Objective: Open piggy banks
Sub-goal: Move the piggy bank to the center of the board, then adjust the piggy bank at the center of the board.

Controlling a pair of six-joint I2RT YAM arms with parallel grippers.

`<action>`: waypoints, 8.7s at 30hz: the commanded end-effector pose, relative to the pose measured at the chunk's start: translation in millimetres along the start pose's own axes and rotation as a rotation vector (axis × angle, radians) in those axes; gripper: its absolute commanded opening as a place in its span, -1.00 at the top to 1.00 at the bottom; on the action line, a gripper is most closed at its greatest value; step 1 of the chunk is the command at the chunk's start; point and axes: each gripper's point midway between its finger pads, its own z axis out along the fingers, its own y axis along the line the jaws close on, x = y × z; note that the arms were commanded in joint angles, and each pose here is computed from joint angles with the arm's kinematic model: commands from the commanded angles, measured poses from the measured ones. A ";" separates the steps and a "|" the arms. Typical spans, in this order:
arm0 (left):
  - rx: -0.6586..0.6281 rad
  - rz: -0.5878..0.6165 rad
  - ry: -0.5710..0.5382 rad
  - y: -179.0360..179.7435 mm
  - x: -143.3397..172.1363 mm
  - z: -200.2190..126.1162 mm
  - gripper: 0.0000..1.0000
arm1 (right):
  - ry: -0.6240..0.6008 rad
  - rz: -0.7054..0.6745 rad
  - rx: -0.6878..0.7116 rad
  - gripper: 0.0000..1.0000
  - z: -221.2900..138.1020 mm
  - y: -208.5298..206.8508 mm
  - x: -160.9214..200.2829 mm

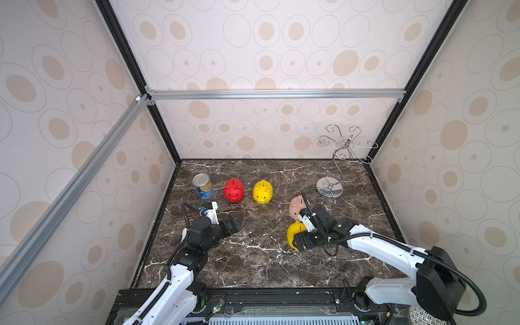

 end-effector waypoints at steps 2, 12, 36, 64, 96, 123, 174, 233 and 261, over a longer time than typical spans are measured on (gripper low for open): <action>0.003 0.022 -0.024 -3.4 -5.9 -0.3 -1.00 | -0.064 -0.008 0.140 -0.99 5.4 -15.0 -28.5; 0.015 0.017 -0.027 -9.1 -10.2 -1.0 -1.00 | -0.078 -0.149 0.180 -0.98 22.4 -28.0 -71.9; 0.006 0.054 -0.041 -21.5 -24.8 -5.9 -1.00 | -0.064 -0.324 0.054 -0.99 25.9 48.7 -84.5; -0.019 0.028 -0.065 -15.3 -25.6 -9.9 -1.00 | -0.105 0.093 0.096 -0.29 36.7 38.8 -151.2; -0.059 -0.086 -0.141 13.1 -18.3 -8.5 -0.95 | -0.264 -0.405 -0.077 0.11 -47.7 86.0 -74.9; -0.068 -0.055 -0.003 10.7 -3.4 8.1 -1.00 | -0.112 -0.676 -0.166 0.31 6.9 123.5 -41.2; 0.020 0.014 0.104 -13.4 24.0 23.9 -1.00 | -0.253 -0.455 0.055 0.13 -13.2 67.6 -82.7; -0.023 0.346 0.249 -39.5 44.3 92.0 -1.00 | -0.093 -0.232 0.129 -0.74 45.6 4.1 -92.5; -0.045 0.384 0.288 -39.1 58.3 105.4 -1.00 | -0.069 -0.183 0.096 -0.66 42.8 2.2 -115.5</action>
